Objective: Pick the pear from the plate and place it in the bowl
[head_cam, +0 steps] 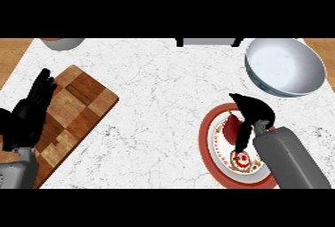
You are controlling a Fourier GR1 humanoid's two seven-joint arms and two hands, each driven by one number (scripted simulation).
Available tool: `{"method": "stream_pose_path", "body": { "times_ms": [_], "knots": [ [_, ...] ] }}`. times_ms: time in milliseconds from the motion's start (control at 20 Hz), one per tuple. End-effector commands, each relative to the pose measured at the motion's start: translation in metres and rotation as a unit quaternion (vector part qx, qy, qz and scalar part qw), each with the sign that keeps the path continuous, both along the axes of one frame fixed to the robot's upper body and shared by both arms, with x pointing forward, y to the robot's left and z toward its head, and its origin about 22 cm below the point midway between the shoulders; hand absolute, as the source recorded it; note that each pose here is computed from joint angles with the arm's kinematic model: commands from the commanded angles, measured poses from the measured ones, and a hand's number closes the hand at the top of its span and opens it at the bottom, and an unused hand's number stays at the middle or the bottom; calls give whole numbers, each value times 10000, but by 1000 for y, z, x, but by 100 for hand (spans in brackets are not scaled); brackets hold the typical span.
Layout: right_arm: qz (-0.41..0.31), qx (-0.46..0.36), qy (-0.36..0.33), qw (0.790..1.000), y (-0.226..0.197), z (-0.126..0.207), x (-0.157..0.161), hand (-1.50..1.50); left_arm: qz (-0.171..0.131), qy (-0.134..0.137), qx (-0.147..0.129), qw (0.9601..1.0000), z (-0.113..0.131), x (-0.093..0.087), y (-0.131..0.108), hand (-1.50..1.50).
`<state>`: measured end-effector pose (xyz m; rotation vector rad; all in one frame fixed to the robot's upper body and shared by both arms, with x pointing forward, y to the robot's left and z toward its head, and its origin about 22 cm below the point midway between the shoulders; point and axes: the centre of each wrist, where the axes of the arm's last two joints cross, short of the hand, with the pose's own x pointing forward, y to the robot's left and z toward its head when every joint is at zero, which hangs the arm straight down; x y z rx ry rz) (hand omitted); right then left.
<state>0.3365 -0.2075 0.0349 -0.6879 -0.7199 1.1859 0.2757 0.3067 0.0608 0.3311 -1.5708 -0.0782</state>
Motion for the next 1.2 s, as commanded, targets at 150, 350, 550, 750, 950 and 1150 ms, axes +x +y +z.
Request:
{"method": "stream_pose_path", "body": {
  "times_ms": [150,350,550,750,950,1150],
  "knots": [
    [437,272,197,9985,12,-28,0,150,55,33,-46,10000,-17,1,19,0],
    [422,484,-4,9979,5,-32,19,150,-65,23,-13,10000,-12,-8,-4,0],
    [425,498,-32,9978,24,-30,18,150,4,1,-81,10000,-7,4,3,0],
    [206,261,-516,9981,1,-37,26,150,13,-101,-42,9999,9,0,-14,0],
    [1968,350,-822,9764,9,-16,7,150,21,-27,-38,10000,-12,-5,-6,0],
    [2681,504,-1382,9521,23,3,7,150,-36,29,9,10000,-11,-7,4,0]
  ]
}}
